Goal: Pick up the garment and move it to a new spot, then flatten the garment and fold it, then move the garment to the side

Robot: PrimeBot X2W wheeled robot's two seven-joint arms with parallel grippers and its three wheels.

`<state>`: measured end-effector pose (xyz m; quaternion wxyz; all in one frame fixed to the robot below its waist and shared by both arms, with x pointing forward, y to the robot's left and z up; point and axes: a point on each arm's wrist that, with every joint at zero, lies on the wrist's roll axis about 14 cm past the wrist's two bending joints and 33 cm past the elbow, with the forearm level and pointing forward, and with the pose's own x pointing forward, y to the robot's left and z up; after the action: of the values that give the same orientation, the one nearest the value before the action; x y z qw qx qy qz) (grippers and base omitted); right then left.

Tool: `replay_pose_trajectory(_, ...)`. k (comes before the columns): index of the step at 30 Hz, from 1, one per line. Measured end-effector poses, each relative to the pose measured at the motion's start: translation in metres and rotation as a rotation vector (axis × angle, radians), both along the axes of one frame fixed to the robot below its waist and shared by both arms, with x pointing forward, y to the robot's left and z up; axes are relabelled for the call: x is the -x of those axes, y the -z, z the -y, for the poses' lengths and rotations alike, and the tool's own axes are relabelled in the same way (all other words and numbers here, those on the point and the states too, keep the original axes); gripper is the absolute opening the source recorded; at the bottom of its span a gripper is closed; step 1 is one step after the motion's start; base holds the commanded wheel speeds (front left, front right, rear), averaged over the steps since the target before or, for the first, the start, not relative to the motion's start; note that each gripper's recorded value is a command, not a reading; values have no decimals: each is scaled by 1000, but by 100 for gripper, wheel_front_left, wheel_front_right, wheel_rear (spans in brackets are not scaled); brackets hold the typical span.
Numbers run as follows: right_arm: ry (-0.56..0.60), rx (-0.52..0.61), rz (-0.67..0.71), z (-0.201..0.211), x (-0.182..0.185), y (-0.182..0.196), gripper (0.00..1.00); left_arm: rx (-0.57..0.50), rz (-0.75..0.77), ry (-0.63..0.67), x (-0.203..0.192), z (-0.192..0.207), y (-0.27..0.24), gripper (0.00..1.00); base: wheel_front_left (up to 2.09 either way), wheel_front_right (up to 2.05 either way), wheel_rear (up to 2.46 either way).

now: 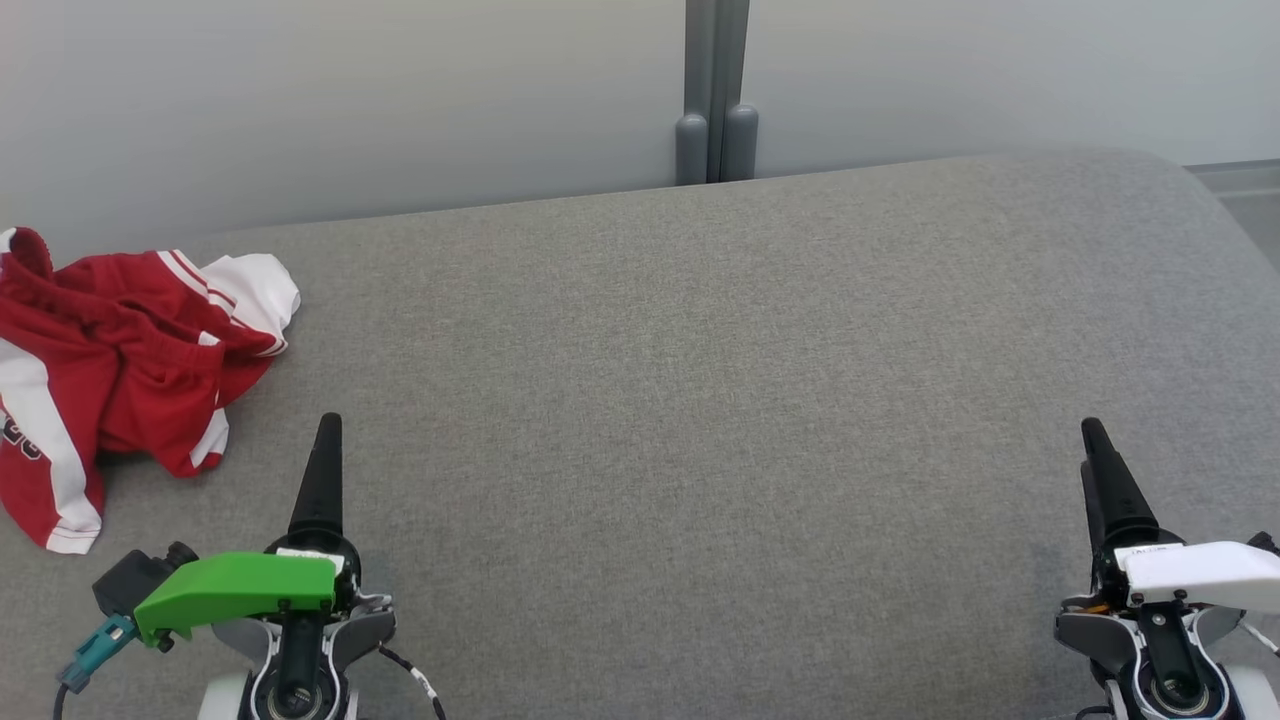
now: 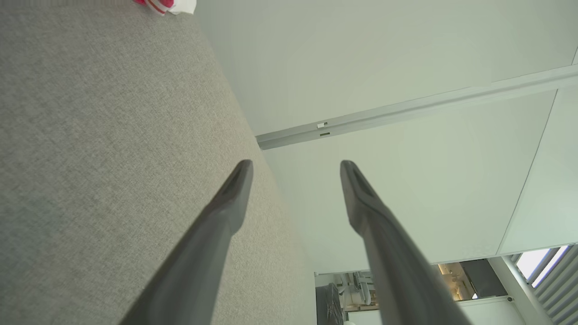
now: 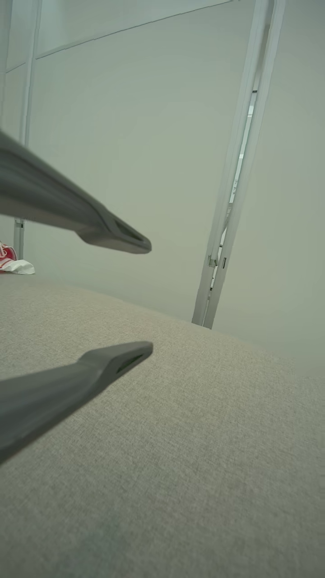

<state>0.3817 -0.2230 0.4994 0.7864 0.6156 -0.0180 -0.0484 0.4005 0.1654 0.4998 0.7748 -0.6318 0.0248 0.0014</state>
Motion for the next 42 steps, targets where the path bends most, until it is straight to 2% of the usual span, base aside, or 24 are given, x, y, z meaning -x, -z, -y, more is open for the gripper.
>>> replay_pose_trajectory(15, -49, 326, 43, -20, -4, -21, 100, -298, 40, -16, 6, -2, -14, 100, 0, 0, 0)
replay_pose_trajectory(24, -66, 461, 60, -30, -1, -25, 100, -496, 40, -25, 13, -3, -12, 100, 0, 0, 0)
replay_pose_trajectory(42, -88, 699, 105, -46, 2, -33, 100, -759, 75, -25, 21, 2, -15, 100, 0, 0, 0)
